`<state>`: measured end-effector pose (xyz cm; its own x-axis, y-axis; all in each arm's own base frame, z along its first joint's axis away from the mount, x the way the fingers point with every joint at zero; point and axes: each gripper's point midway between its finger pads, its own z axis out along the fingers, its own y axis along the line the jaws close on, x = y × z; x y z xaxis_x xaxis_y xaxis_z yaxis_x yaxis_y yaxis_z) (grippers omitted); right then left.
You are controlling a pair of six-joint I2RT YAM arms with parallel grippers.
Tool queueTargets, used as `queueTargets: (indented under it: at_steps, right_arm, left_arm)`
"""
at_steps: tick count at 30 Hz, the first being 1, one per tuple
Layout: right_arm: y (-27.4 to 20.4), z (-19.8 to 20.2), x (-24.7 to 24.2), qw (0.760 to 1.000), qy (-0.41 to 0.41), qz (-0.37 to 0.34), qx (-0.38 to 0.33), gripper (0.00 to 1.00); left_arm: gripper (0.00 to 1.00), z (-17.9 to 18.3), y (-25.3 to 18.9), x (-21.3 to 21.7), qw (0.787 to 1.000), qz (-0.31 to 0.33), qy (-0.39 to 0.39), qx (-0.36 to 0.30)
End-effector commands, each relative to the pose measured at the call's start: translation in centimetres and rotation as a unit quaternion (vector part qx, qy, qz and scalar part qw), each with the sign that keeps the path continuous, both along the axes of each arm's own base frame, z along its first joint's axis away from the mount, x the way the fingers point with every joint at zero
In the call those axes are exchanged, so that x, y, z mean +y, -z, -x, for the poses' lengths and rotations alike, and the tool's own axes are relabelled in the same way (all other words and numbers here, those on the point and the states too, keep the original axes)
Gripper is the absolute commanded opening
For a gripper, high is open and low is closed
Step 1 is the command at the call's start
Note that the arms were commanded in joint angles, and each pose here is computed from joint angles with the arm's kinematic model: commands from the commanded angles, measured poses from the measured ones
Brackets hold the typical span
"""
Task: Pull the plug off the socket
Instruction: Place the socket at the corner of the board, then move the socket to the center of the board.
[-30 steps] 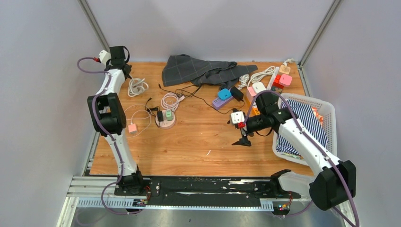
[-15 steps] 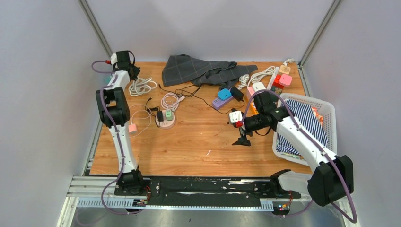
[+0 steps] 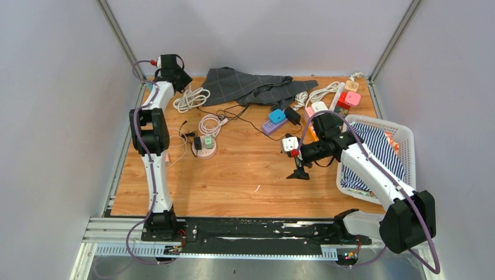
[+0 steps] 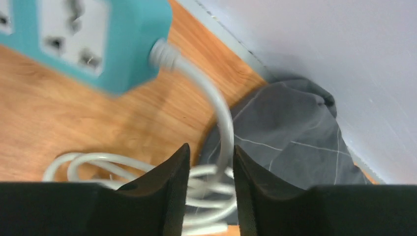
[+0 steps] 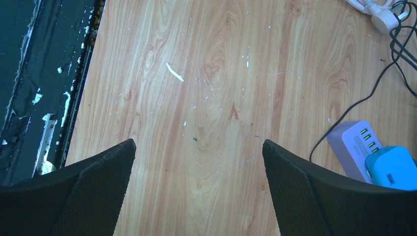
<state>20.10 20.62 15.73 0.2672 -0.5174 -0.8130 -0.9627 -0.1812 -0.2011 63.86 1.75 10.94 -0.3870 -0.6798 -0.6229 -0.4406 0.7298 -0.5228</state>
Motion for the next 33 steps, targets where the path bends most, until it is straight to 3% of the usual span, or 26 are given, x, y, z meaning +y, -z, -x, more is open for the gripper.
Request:
queueTargets:
  at_steps: [1, 4, 10, 14, 17, 21, 25, 33]
  right_arm:
    - [0.3, 0.7, 0.0, 1.0, -0.003, 0.004, 0.008, 1.0]
    - [0.2, 0.8, 0.1, 1.0, -0.005, 0.0, 0.009, 1.0]
    - [-0.2, 0.8, 0.1, 1.0, -0.004, -0.003, 0.006, 1.0]
    - [-0.5, 0.8, 0.0, 1.0, -0.001, -0.004, -0.003, 1.0]
    - [-0.9, 1.0, 0.0, 1.0, -0.001, -0.008, -0.009, 1.0]
    - [-1.2, 1.2, 0.1, 1.0, -0.005, -0.015, -0.01, 1.0]
    - [-1.2, 1.4, 0.1, 1.0, -0.007, -0.019, -0.009, 1.0]
    - [-0.6, 1.3, 0.1, 1.0, -0.007, -0.012, -0.004, 1.0]
  left_arm:
    - [0.46, 0.1, 0.7, 0.1, 1.0, -0.014, -0.004, 0.02]
    - [0.59, 0.8, 0.1, 0.9, 0.999, -0.037, -0.014, 0.025]
    - [0.68, 3.0, -6.2, 2.1, 0.996, -0.08, -0.012, -0.028]
    - [0.68, 5.5, -11.7, -0.2, 0.986, -0.096, 0.068, -0.119]
    - [0.69, 8.8, -13.9, -4.3, 0.97, -0.063, 0.17, -0.165]
    - [0.71, 14.2, -13.3, -7.5, 0.959, -0.021, 0.235, -0.157]
    - [0.72, 19.6, -12.3, -8.6, 0.952, -0.059, 0.25, -0.164]
    - [0.76, 31.1, -9.6, -7.6, 0.953, -0.155, 0.178, -0.188]
